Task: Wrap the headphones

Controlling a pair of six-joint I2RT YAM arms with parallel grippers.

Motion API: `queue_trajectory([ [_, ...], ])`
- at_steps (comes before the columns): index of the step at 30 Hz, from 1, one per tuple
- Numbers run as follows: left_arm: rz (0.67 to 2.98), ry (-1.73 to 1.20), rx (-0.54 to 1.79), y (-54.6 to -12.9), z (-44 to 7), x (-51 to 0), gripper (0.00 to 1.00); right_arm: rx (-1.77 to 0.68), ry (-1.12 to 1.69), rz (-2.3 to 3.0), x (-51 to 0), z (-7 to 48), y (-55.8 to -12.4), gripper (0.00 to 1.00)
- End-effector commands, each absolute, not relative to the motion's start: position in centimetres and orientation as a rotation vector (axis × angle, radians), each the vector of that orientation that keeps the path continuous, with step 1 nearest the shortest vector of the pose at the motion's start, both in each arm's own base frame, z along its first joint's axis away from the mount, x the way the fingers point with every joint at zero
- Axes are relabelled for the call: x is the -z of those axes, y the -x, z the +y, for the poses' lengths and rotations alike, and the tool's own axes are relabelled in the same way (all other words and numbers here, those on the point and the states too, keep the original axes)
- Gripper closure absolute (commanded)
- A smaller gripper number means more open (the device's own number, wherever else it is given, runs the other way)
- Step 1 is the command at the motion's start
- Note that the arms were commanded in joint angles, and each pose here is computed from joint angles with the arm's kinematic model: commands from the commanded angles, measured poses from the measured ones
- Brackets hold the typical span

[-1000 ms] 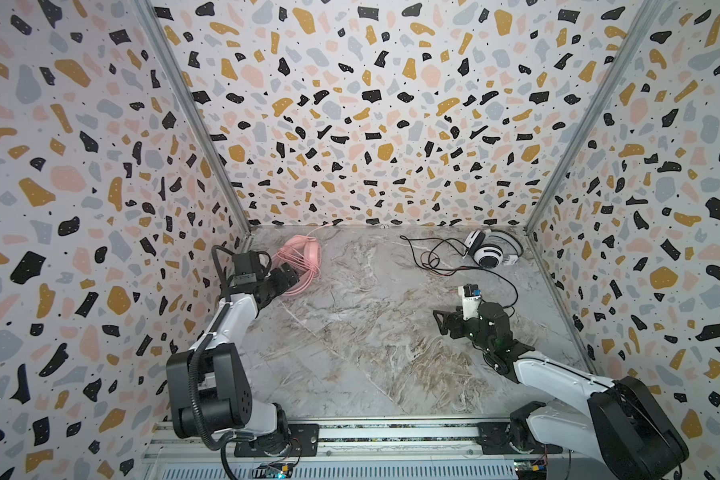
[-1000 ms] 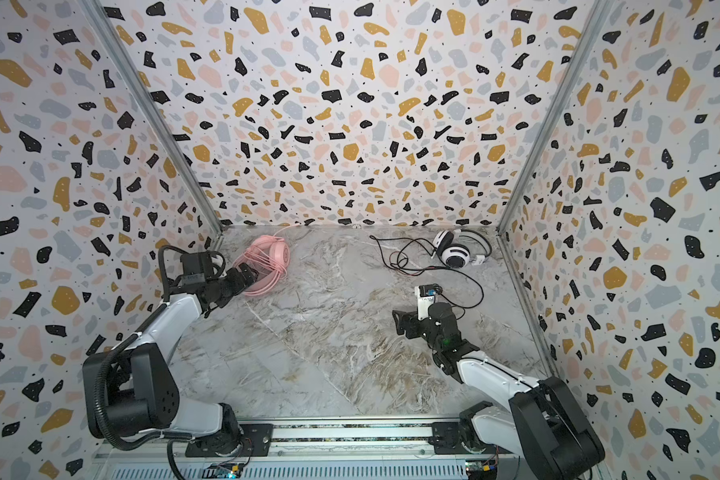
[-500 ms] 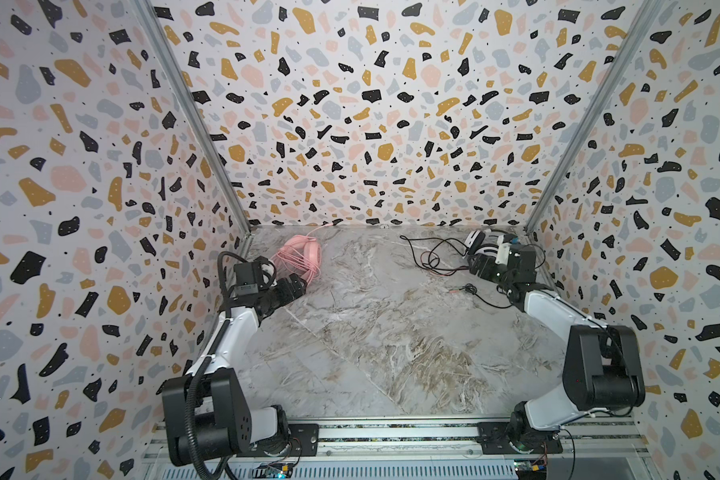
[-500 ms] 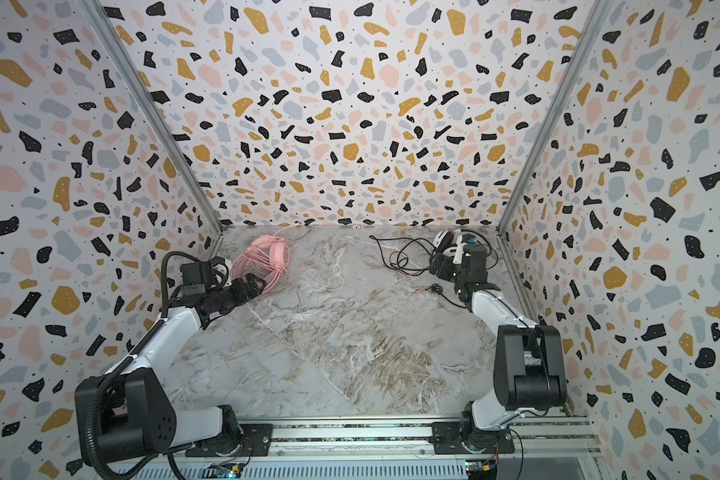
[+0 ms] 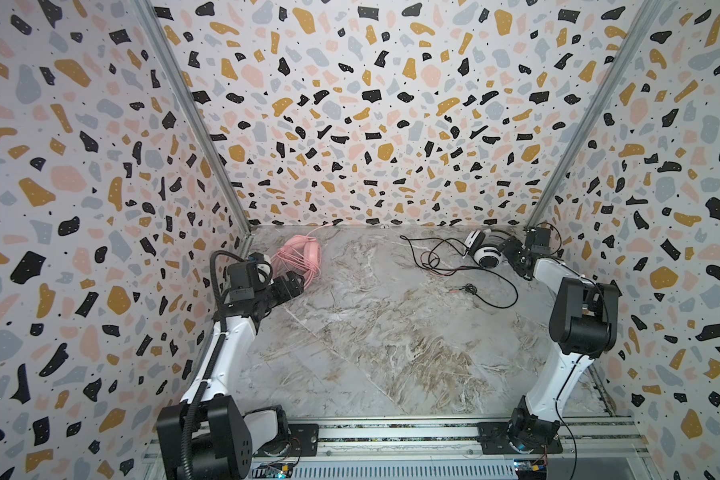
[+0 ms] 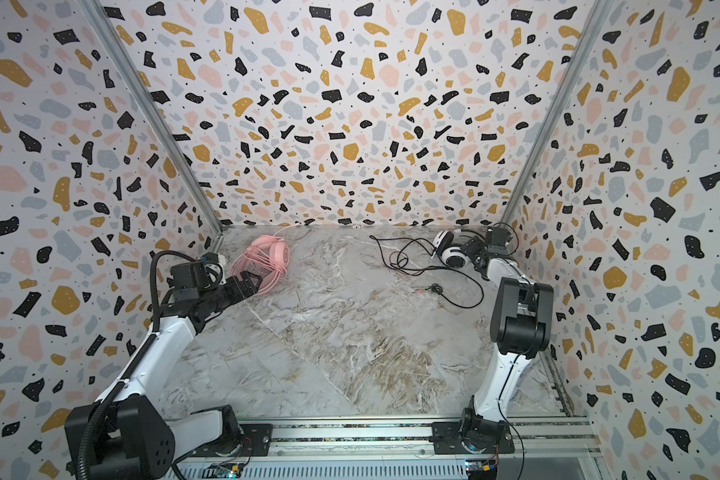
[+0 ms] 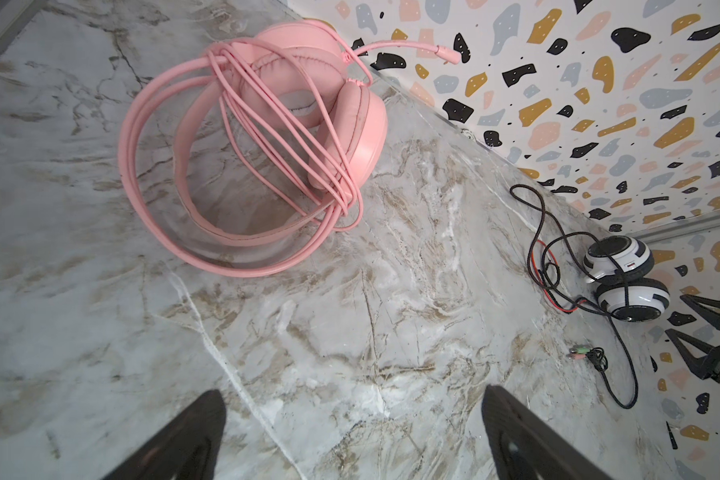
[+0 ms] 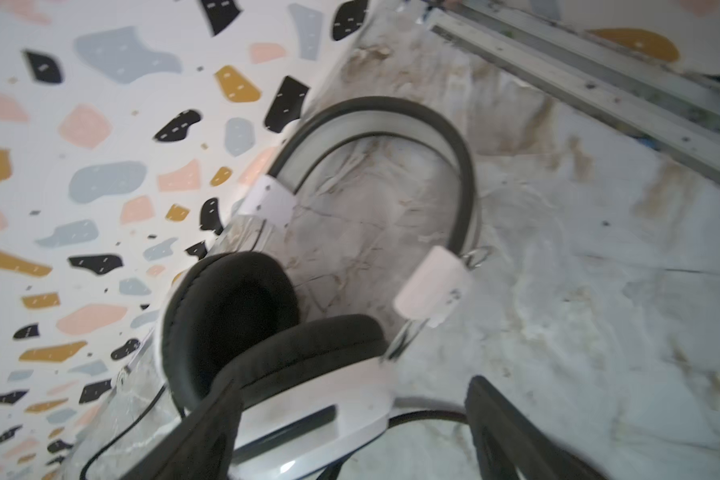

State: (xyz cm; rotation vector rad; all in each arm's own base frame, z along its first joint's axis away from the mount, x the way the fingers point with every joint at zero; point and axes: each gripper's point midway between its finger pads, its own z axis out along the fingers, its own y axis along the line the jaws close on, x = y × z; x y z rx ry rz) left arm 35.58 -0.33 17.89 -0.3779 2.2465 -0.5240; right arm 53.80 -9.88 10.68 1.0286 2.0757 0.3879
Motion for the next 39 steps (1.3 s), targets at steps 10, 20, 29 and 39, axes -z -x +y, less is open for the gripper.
queue_trajectory([
  [10,2.219,0.35,0.49,-35.6,-0.2,-18.6,0.03,-0.643,-1.309,2.01,-7.9,-11.9,-57.0,0.15],
  [20,2.228,0.363,0.46,-35.6,0.3,-18.3,0.03,-0.728,-1.286,2.064,-4.6,-10.2,-58.4,0.47],
  [29,2.231,0.366,0.458,-35.6,0.3,-18.2,0.03,-0.685,-1.157,2.032,-8.0,-10.9,-57.3,0.95],
  [39,2.205,0.331,0.488,-35.5,-0.4,-19.0,0.1,-0.399,-0.627,1.93,-23.0,-5.9,-54.2,0.98],
])
